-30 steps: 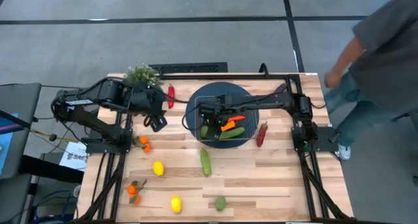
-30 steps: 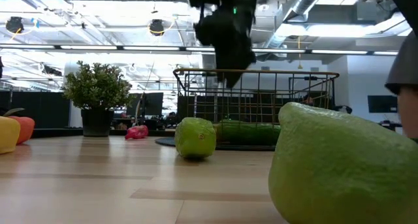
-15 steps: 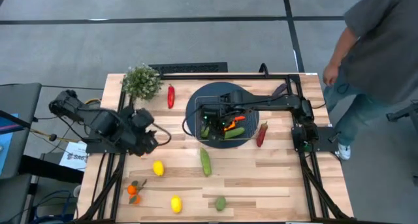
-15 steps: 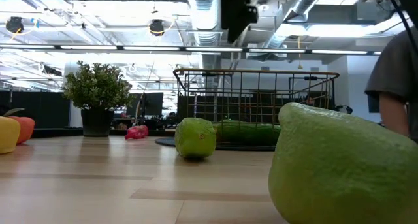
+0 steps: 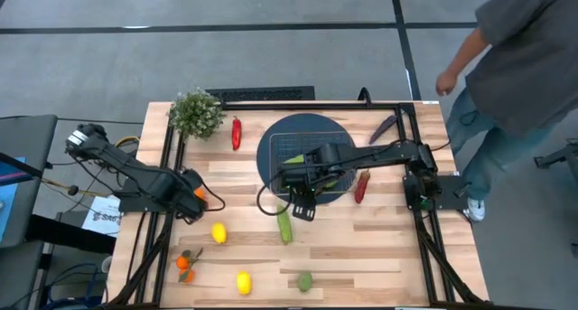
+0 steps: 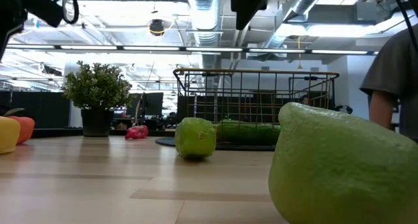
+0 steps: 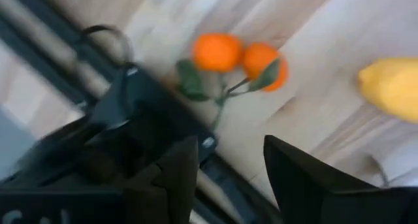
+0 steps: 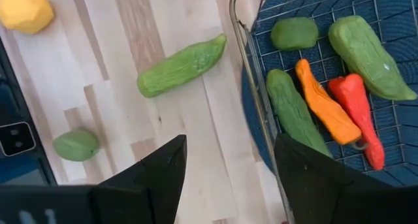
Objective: Build produce basket
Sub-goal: Put the top orange tangerine into the wire basket
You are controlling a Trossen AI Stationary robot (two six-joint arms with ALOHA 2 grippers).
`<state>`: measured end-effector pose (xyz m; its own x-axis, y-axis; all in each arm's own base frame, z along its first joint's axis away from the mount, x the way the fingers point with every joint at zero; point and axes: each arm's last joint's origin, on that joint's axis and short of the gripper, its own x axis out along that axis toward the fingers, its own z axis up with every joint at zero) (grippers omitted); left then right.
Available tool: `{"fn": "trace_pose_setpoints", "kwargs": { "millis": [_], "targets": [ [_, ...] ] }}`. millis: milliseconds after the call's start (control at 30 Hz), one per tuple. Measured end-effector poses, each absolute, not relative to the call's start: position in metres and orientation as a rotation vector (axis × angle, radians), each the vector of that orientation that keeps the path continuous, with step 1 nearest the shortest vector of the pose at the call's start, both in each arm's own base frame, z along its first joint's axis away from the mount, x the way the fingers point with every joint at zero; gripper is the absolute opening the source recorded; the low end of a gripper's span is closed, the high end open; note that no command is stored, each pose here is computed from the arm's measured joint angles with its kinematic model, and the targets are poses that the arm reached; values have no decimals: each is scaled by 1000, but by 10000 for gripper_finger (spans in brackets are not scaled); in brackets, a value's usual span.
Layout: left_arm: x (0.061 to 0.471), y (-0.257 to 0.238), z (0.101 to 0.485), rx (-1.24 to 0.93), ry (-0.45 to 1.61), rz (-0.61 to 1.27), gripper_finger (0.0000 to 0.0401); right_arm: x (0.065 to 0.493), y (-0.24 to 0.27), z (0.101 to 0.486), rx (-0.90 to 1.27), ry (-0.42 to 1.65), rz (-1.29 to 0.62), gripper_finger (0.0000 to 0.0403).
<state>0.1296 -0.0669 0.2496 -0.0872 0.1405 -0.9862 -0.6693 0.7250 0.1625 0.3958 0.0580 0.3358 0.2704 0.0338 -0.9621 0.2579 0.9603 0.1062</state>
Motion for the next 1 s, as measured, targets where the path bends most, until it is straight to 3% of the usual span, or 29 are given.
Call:
{"fn": "trace_pose_setpoints", "kwargs": {
  "millis": [300, 533, 733, 1000],
  "targets": [
    [130, -68, 214, -411, 1546, 612, 204, 396, 60, 336, 302, 1286, -180, 249],
    [131, -65, 213, -398, 1543, 632, 204, 397, 60, 336, 330, 1275, -197, 249],
    [137, -66, 209, -677, 1628, 688, 204, 397, 63, 337, 347, 1264, -202, 249],
    [155, -67, 207, -833, 1355, 797, 203, 398, 69, 337, 323, 1253, -173, 249]
  ]
}}
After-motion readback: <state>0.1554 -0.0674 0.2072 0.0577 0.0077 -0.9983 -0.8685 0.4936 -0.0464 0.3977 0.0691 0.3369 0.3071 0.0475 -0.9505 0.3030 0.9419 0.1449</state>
